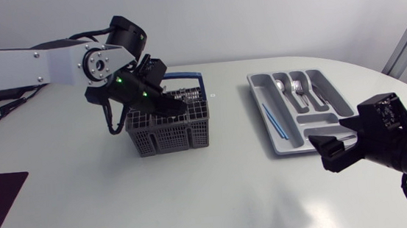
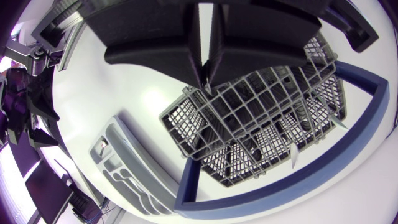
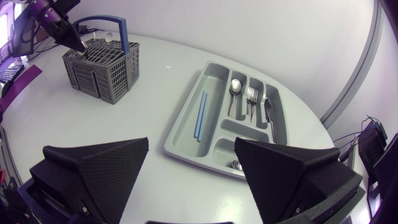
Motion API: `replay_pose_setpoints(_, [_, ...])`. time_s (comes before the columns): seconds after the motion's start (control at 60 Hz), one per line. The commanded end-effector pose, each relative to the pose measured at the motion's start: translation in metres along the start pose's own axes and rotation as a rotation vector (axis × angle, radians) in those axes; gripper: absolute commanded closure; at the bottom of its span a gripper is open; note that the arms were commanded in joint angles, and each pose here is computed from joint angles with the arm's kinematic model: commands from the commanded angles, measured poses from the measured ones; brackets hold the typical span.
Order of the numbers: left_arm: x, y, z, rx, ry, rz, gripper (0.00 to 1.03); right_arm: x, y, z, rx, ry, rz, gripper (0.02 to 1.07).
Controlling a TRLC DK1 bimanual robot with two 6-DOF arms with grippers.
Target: Unload the cutlery basket into the drawer organizer.
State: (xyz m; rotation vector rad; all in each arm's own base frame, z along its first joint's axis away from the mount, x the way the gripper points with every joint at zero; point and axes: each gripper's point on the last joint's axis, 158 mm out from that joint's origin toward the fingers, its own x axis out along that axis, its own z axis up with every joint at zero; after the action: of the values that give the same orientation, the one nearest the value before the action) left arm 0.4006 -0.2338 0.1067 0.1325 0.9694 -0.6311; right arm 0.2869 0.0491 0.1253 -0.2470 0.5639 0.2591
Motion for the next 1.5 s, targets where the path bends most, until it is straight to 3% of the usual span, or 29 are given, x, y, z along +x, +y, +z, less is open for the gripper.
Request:
replay_pose_setpoints(0.0, [-0.024, 0.004, 0.025, 0.001, -0.077, -0.01, 1.0, 0.002, 0.004, -0.01, -0.015, 0.014, 0.011, 0.07])
replay_pose_setpoints(0.283, [-0.043, -0.007, 0.029, -0.042, -0.102, -0.081, 1.0, 0.002, 0.004, -0.009, -0.016, 0.013, 0.011, 0.07])
replay_pose_setpoints(0.667, [-0.081, -0.021, 0.034, -0.048, -0.146, -0.087, 1.0, 0.001, 0.004, -0.007, -0.016, 0.01, 0.01, 0.07])
replay_pose_setpoints(1.133, [-0.123, -0.067, 0.032, 0.018, -0.211, -0.154, 1.0, -0.009, 0.004, 0.004, -0.059, -0.049, 0.0, 0.07])
replay_pose_setpoints(1.35, [-0.13, -0.091, 0.024, 0.081, -0.211, -0.282, 1.0, -0.024, 0.018, 0.02, -0.141, -0.114, 0.052, 0.07])
replay_pose_setpoints(1.483, [-0.121, -0.106, 0.016, 0.138, -0.176, -0.375, 1.0, -0.035, 0.049, 0.025, -0.213, -0.108, 0.189, 0.07])
